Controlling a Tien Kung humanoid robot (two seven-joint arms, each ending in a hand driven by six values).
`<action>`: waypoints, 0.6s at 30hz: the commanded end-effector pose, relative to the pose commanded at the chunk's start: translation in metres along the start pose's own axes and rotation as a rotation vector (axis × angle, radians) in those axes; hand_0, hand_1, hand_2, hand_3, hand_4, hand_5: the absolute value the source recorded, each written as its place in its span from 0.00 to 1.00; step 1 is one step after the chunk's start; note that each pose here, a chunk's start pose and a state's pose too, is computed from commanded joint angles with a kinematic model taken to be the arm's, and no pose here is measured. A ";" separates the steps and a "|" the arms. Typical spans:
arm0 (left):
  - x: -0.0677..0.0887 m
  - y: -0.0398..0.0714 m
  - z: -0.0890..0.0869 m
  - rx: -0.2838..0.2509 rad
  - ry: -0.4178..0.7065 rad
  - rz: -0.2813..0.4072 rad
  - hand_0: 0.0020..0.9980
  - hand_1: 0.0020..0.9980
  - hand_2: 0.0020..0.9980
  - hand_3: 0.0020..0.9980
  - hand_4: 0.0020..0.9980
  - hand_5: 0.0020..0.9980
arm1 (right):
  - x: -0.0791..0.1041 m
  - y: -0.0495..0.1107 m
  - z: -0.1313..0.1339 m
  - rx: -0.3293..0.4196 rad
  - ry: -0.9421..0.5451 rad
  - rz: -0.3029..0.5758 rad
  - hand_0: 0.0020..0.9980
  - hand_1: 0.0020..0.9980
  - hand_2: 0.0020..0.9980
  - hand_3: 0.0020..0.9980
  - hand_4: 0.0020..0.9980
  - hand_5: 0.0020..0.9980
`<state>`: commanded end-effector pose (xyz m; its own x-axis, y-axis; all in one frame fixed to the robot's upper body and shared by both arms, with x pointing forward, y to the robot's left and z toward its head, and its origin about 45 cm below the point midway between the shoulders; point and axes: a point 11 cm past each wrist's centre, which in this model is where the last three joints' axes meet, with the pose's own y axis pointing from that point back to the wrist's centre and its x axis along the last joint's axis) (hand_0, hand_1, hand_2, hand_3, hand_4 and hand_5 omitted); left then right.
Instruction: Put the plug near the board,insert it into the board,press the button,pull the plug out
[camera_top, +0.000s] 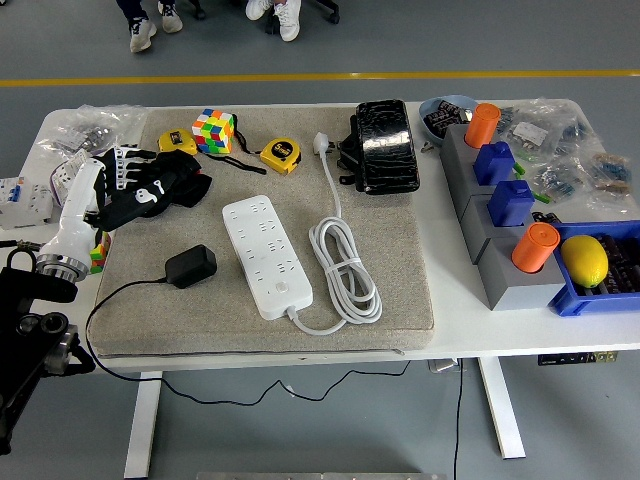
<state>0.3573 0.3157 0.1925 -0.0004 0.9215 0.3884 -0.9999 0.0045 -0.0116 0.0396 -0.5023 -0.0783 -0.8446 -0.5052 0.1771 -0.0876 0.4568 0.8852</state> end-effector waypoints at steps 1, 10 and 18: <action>-0.004 0.001 0.000 -0.004 -0.021 -0.013 0.51 0.60 0.58 0.61 0.90 0.36 | 0.000 0.000 0.000 -0.001 0.001 0.001 0.50 0.60 0.57 0.51 0.86 0.40; -0.031 0.009 -0.005 -0.015 -0.304 -0.098 0.64 0.68 0.66 0.71 1.00 0.39 | -0.001 0.000 0.000 0.001 -0.001 -0.002 0.50 0.60 0.57 0.51 0.86 0.40; -0.037 0.015 -0.022 0.012 -0.572 -0.146 0.70 0.72 0.72 0.75 1.00 0.42 | -0.001 0.000 0.000 0.001 0.000 -0.001 0.50 0.60 0.57 0.51 0.86 0.40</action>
<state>0.3430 0.2901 0.1578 0.1334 0.5562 0.8203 -0.9903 0.1079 0.0879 0.0400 -0.5019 -0.0784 -0.8443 -0.5060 0.1762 -0.0890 0.4567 0.8851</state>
